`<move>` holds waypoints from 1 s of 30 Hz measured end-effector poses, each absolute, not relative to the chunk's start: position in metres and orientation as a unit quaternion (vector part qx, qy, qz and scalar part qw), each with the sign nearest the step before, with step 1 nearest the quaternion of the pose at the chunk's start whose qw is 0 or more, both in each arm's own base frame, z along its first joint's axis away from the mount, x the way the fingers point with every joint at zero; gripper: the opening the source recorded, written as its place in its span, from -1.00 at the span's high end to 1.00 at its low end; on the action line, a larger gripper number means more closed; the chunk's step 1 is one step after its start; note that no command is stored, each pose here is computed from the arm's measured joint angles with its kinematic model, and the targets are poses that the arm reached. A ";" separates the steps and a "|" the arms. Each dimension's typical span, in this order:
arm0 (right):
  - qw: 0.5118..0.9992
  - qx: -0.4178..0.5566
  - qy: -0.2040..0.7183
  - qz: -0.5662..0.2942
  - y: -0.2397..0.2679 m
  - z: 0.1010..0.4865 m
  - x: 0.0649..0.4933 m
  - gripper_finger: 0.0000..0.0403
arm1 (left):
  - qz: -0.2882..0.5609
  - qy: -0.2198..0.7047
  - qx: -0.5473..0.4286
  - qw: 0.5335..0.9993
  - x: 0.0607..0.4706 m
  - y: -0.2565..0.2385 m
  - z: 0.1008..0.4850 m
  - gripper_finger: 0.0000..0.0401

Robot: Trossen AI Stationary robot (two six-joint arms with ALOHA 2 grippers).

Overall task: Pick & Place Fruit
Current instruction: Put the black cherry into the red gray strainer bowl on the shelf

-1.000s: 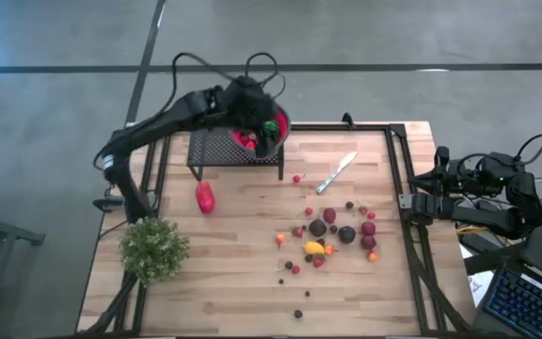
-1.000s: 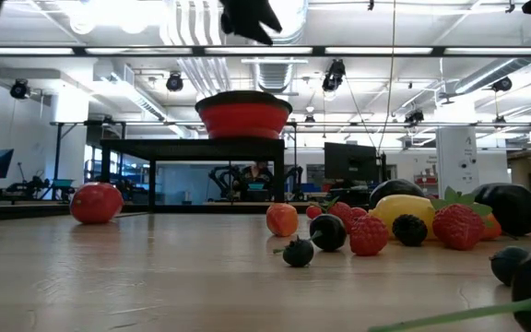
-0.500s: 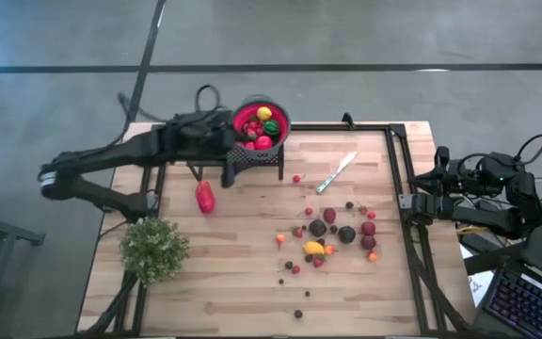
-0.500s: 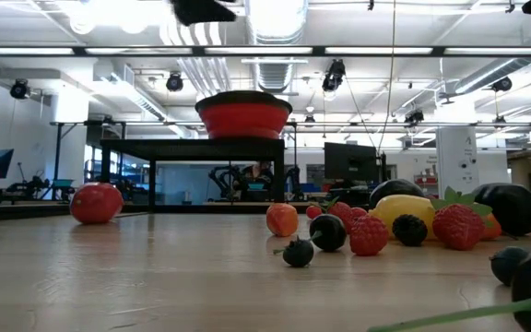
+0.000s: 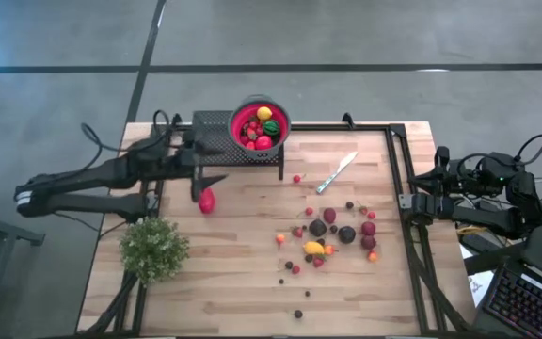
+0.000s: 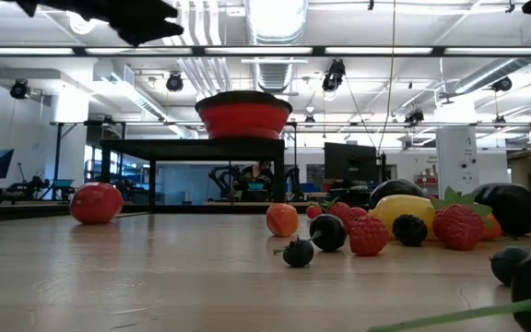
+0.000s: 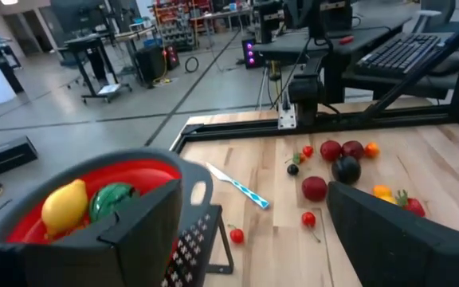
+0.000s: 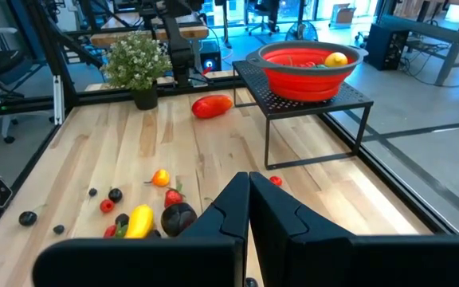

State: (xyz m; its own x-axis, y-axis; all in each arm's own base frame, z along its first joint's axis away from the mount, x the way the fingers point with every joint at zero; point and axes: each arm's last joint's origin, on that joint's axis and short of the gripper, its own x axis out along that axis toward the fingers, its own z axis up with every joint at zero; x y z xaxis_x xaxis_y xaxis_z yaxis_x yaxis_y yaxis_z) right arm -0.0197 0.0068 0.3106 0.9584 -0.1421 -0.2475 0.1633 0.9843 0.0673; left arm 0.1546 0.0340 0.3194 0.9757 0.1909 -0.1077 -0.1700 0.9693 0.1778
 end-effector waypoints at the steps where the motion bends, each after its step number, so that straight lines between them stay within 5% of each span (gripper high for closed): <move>1: 0.989 0.044 0.122 -0.077 0.007 0.311 -0.020 0.96 | 0.091 0.061 0.084 0.990 0.151 0.033 0.316 -0.58; 10: 0.989 0.042 0.115 -0.077 0.007 0.312 -0.019 0.96 | 0.092 0.055 0.085 0.991 0.129 0.028 0.286 -0.58; 23: 0.988 -0.058 -0.096 -0.105 0.005 0.355 -0.017 0.96 | 0.093 0.040 0.086 0.991 0.111 0.024 0.256 -0.58; 30: 0.979 -0.095 -0.094 -0.151 -0.004 0.365 0.008 0.96 | 0.091 0.058 0.083 0.991 0.111 0.024 0.241 -0.58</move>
